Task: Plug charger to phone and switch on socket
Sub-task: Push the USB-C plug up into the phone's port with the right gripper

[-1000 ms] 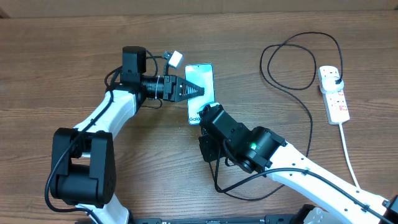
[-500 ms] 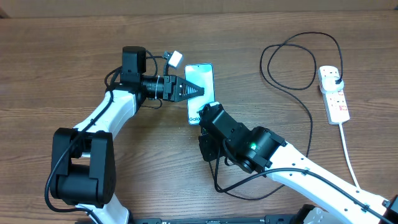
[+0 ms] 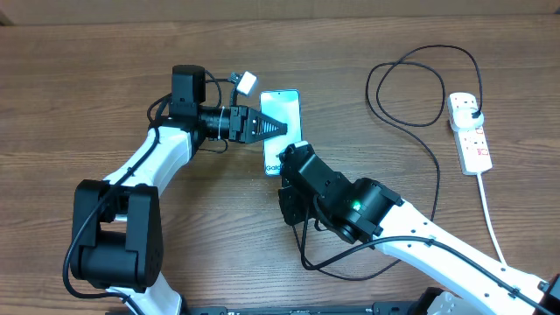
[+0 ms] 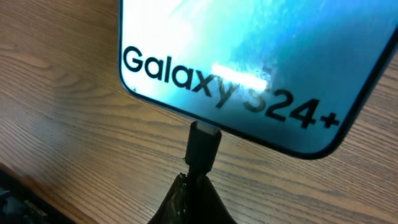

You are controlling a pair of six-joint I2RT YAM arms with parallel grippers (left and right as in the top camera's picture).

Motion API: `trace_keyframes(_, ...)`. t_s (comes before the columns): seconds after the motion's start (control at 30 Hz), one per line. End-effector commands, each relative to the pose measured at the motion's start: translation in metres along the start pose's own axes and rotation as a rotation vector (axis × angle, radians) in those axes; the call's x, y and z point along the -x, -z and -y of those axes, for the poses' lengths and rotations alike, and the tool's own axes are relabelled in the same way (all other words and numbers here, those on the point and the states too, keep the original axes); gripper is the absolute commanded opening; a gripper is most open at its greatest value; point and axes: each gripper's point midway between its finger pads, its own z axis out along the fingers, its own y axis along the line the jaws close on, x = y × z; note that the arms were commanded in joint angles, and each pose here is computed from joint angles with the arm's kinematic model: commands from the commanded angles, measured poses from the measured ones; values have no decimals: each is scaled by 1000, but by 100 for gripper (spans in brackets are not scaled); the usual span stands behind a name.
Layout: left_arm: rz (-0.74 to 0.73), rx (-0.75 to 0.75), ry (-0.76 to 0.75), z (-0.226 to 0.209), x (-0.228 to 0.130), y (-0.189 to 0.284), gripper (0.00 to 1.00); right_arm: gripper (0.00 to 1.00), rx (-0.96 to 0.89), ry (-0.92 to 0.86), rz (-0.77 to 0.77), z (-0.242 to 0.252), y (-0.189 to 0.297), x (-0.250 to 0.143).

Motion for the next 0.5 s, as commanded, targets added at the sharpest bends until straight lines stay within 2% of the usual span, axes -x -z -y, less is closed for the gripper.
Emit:
trace_keyframes(0.0, -29, -57, -28, 12, -3, -2, 4, 4, -1, -2, 59, -4, 7, 18)
trace_keyframes(0.47, -26, -59, -98, 11, -8, -2, 4, 4, -17, -4, 121, -3, 9, 31)
